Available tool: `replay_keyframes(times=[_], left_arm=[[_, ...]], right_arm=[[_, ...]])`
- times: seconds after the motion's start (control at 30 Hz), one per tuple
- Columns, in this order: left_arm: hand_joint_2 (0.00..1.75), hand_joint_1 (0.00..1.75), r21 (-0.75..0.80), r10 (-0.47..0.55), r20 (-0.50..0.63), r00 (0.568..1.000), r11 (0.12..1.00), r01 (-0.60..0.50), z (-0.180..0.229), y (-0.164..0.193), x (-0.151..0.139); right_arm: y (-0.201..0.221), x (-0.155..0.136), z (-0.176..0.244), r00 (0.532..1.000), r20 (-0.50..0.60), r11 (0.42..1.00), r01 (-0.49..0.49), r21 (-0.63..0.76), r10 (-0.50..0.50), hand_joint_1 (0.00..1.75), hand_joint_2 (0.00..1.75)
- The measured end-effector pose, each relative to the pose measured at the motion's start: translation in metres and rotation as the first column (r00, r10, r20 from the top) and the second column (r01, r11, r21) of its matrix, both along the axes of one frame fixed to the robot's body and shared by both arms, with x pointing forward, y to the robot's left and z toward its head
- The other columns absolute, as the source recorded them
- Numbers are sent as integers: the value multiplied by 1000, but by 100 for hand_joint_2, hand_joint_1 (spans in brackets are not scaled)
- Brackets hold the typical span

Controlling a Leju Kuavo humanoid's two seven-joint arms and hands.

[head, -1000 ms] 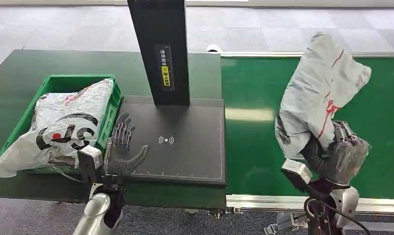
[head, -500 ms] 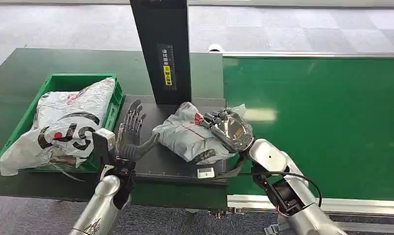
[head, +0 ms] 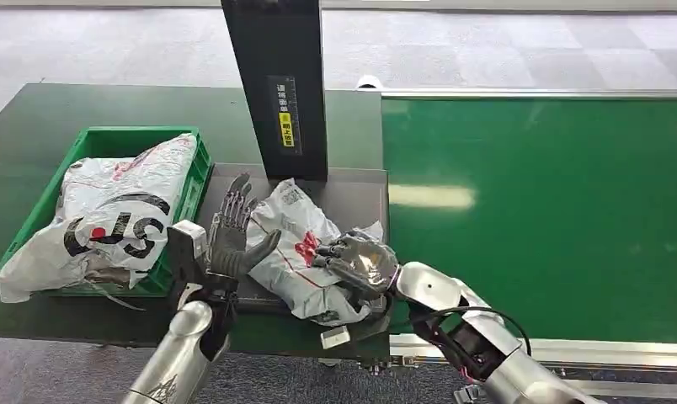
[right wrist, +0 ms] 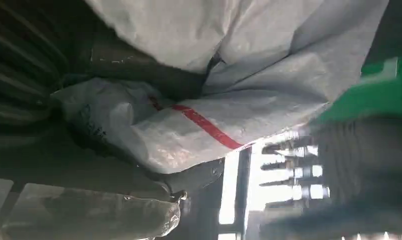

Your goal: Moved the parcel from conveyor to table for the left to box.

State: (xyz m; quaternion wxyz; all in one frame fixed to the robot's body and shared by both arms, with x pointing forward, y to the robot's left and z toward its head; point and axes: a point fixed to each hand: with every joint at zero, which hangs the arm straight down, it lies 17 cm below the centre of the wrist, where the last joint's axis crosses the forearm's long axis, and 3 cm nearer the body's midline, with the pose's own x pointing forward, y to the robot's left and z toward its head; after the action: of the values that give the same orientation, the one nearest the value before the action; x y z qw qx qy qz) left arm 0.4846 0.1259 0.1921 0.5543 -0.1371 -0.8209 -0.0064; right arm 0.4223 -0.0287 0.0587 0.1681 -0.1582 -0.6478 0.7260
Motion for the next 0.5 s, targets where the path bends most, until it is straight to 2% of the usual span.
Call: replay_keyframes(times=[0.03,0.1,0.2,0.33,0.4,0.43,0.5], left_arm=[[175,0,1,3,-1,1000,1000,-3,0,0,0],[175,0,1,17,-8,1000,1000,-17,-3,3,0],[175,0,-3,26,-19,999,1000,-26,-11,7,-8],[175,0,-1,34,-25,999,999,-34,-14,11,-11],[175,0,-2,35,-26,999,999,-35,-15,11,-11],[175,0,-1,35,-31,999,999,-35,-17,11,-13],[175,0,2,38,-40,998,999,-38,-23,14,-16]], right_arm=[[-3,2,-4,1000,-10,1000,22,-3,-22,3,175],[-12,15,0,994,-16,993,109,49,-108,0,175],[-38,43,21,967,-45,950,256,180,-252,0,175],[-64,58,28,942,-83,914,335,228,-325,0,175],[-76,54,18,892,-259,842,440,312,-370,0,175],[-89,51,14,828,-417,751,536,386,-376,0,175],[-109,37,-2,697,-654,605,665,437,-294,0,175]])
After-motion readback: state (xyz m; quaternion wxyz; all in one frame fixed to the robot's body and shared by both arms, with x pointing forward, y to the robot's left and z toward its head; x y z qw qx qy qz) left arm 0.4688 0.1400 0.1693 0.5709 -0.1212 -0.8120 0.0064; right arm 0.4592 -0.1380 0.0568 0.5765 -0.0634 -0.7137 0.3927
